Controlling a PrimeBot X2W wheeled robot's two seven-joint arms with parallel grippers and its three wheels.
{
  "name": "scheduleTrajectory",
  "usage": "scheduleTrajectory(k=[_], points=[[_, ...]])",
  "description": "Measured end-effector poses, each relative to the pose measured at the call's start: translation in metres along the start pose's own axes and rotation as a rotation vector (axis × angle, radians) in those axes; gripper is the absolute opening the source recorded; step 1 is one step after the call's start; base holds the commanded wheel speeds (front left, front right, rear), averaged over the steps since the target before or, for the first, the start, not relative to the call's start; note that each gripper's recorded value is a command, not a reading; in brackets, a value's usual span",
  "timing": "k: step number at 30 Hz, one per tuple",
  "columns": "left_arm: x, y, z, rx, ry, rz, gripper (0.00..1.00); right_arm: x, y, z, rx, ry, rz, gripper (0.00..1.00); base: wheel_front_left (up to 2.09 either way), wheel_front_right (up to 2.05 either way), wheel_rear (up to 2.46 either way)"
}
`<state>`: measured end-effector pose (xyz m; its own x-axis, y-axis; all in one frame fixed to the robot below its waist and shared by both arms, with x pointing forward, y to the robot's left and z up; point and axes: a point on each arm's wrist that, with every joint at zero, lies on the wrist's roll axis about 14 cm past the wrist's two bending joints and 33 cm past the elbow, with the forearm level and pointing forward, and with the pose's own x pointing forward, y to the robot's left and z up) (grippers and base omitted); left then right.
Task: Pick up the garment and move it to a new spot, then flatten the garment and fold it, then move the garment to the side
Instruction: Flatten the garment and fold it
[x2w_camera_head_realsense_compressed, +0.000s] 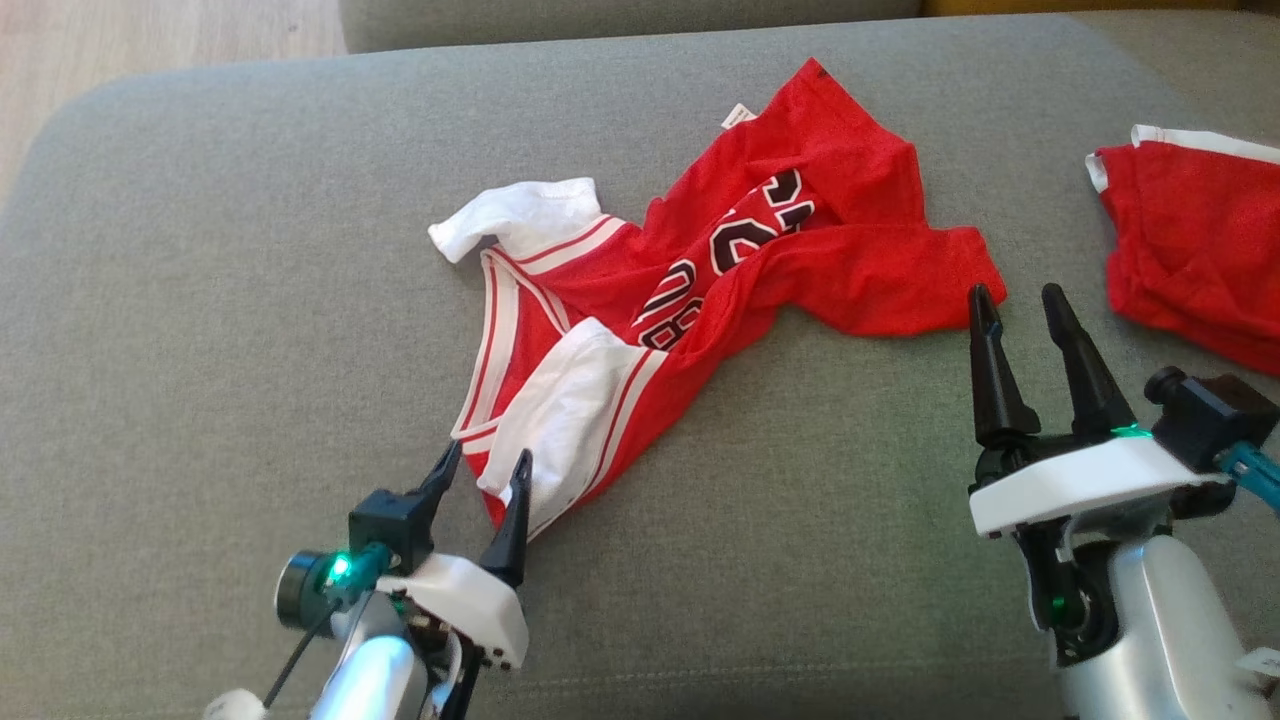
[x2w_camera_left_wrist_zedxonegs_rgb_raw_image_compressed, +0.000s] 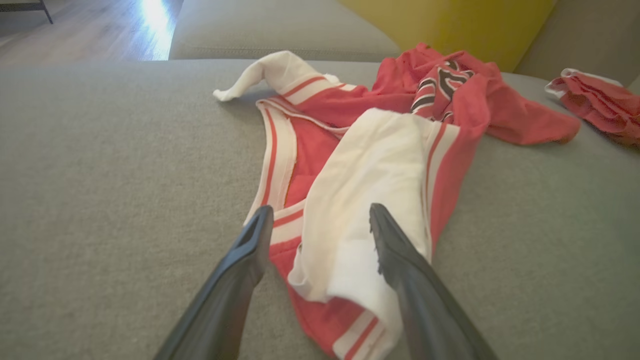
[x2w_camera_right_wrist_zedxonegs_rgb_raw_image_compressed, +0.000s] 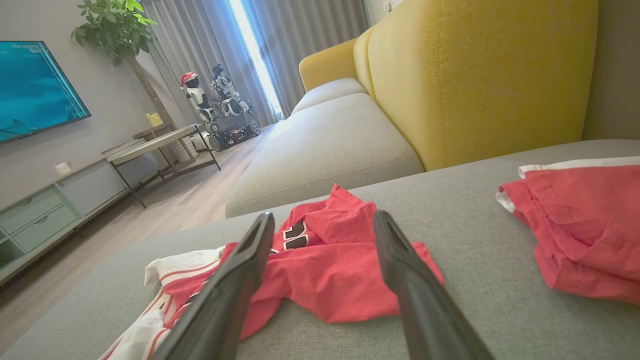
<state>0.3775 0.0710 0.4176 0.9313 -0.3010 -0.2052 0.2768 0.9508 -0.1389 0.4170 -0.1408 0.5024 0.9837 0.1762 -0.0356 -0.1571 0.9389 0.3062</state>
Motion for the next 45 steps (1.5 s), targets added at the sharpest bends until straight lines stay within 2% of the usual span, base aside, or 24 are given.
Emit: scheduleTrajectory(k=[7,19,21,23,24,25,26,33,37,39,40,45], points=[[-0.007,0.008,-0.025,0.016,0.08,0.036,1.0,0.001,0.002,-0.001,0.001,-0.001,0.005,1.0,0.0,0.0,0.0],[0.007,0.004,-0.021,0.047,0.081,0.012,1.0,0.001,-0.002,-0.005,0.002,0.011,-0.006,1.0,0.0,0.0,0.0],[0.008,0.002,-0.022,0.05,0.086,0.006,0.49,0.001,-0.004,-0.005,0.003,0.011,-0.012,1.0,0.0,0.0,0.0],[0.008,0.001,-0.024,0.052,0.09,0.001,0.38,0.001,-0.005,-0.005,0.003,0.011,-0.014,1.0,0.0,0.0,0.0],[0.007,0.0,-0.025,0.054,0.093,0.001,0.26,0.001,-0.005,-0.005,0.003,0.012,-0.015,1.0,0.0,0.0,0.0],[0.007,-0.001,-0.026,0.056,0.097,-0.002,0.05,0.001,-0.006,-0.005,0.003,0.012,-0.015,1.0,0.0,0.0,0.0],[0.006,-0.001,-0.028,0.057,0.103,-0.003,0.0,0.001,-0.006,-0.005,0.003,0.011,-0.016,1.0,0.0,0.0,0.0],[0.007,0.006,-0.021,0.057,0.081,0.033,0.0,0.001,-0.005,-0.004,0.003,0.01,-0.014,1.0,0.0,0.0,0.0],[0.013,0.017,0.01,0.042,-0.017,0.086,0.0,0.002,-0.006,-0.004,0.004,0.008,-0.017,1.0,0.0,0.0,0.0],[0.016,0.026,0.045,0.046,-0.127,0.124,0.0,0.003,-0.008,-0.005,0.003,0.011,-0.023,1.0,0.0,0.0,0.0],[0.016,0.026,0.045,0.046,-0.127,0.124,0.0,0.003,-0.008,-0.005,0.003,0.011,-0.023,1.0,0.0,0.0,0.0],[0.014,0.035,0.089,0.054,-0.266,0.162,0.0,0.005,-0.024,-0.022,-0.025,0.096,-0.067,1.0,0.0,0.0,0.0]])
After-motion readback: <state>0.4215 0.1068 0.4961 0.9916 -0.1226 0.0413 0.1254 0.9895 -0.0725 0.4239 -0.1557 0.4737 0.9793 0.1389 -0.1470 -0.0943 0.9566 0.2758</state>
